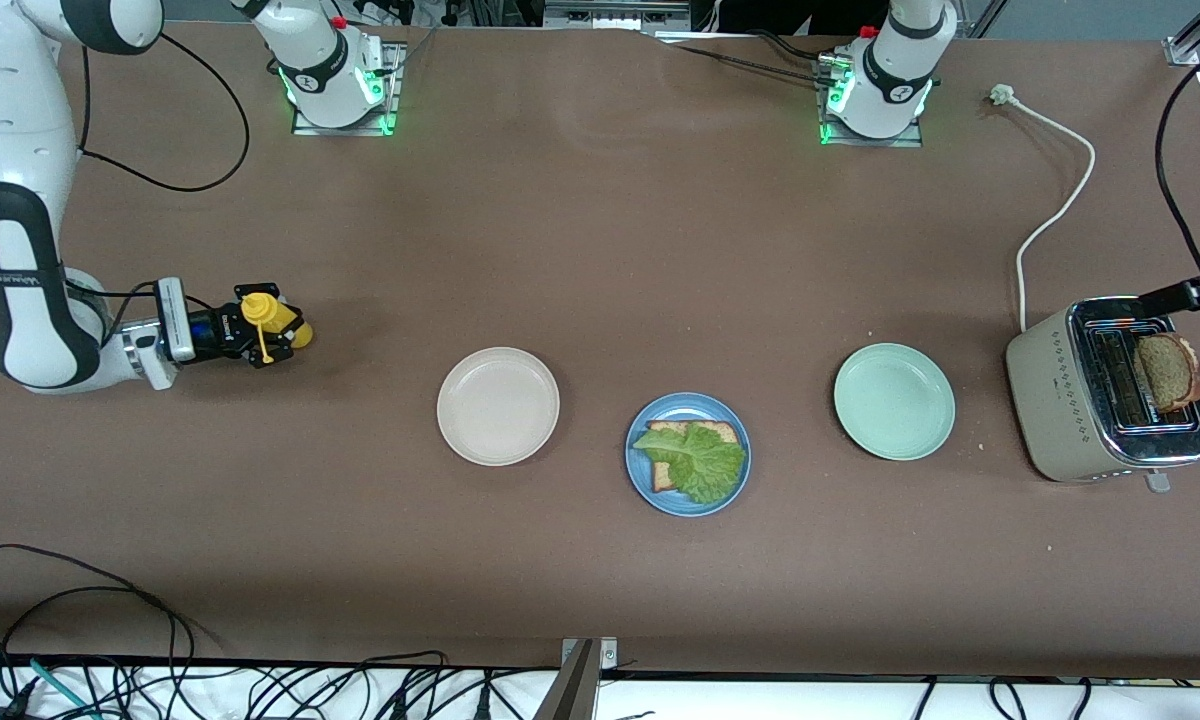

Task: Make sandwich in blue plate with both arms
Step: 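Set the bottle down while the left gripper reaches into the toaster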

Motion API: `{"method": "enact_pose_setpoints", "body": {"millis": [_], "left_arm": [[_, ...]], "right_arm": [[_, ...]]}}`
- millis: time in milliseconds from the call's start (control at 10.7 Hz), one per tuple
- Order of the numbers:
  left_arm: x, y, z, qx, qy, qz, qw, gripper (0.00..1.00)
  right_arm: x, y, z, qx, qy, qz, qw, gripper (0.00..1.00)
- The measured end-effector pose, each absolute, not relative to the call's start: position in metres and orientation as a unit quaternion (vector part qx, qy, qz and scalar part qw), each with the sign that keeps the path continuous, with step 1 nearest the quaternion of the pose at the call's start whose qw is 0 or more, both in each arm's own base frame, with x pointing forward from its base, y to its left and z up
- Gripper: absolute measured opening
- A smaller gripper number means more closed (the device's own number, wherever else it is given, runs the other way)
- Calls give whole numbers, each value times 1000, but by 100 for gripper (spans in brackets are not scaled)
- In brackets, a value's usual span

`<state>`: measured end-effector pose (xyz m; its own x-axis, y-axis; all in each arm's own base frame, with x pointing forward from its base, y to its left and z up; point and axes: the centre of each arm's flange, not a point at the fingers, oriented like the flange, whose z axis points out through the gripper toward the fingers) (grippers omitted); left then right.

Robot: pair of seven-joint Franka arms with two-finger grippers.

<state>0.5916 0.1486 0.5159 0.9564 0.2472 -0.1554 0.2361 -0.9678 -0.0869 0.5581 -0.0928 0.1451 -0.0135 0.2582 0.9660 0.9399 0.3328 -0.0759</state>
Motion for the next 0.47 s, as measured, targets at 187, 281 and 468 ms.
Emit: {"method": "enact_pose_setpoints", "body": {"millis": [187,281,468], "left_arm": [[601,180,506,-992,-108,51,35,100],[605,195,501,-994,-92,34,37,100],[608,238,481,-997,-62,12,41,100]], "right_arm": [[550,-94,121,-461,-631,-346,520,14],[549,-92,113,-458,-627,-354,521,14],[547,-90,104,-457,-624,-358,523,14]]}}
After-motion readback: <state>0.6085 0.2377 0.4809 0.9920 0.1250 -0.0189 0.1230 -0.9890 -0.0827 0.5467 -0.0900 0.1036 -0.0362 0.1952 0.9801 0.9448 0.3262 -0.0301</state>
